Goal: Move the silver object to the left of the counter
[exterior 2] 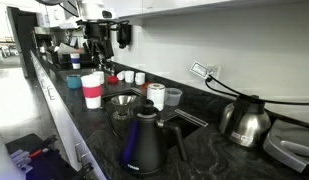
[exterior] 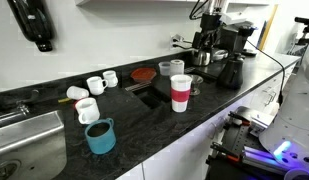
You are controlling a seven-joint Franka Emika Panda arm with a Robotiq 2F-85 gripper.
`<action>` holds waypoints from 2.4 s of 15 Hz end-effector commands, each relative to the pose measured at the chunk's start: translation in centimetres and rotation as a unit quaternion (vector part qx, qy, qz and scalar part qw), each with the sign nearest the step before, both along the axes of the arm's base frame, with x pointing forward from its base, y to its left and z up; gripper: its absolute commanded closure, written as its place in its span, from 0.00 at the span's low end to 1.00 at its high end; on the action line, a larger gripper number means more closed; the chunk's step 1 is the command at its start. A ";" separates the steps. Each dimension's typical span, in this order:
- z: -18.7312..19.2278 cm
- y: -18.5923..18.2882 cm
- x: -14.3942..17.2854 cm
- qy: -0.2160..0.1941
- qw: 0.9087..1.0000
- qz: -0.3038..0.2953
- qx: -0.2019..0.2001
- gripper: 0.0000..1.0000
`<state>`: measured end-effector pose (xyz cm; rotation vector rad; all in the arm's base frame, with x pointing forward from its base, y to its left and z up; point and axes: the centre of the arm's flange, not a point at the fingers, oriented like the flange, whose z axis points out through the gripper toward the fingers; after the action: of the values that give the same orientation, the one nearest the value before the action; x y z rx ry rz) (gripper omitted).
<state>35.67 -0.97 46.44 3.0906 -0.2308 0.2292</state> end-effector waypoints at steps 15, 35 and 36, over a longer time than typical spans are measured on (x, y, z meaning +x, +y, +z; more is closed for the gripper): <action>-7.3 -7.2 -1.5 0.032 0.979 -0.187 0.079 0.00; -15.5 -11.3 0.5 0.032 0.938 -0.283 0.198 0.00; -15.5 -11.4 0.6 0.028 0.934 -0.288 0.210 0.00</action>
<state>35.53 -11.87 31.33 3.1706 -1.2810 0.0161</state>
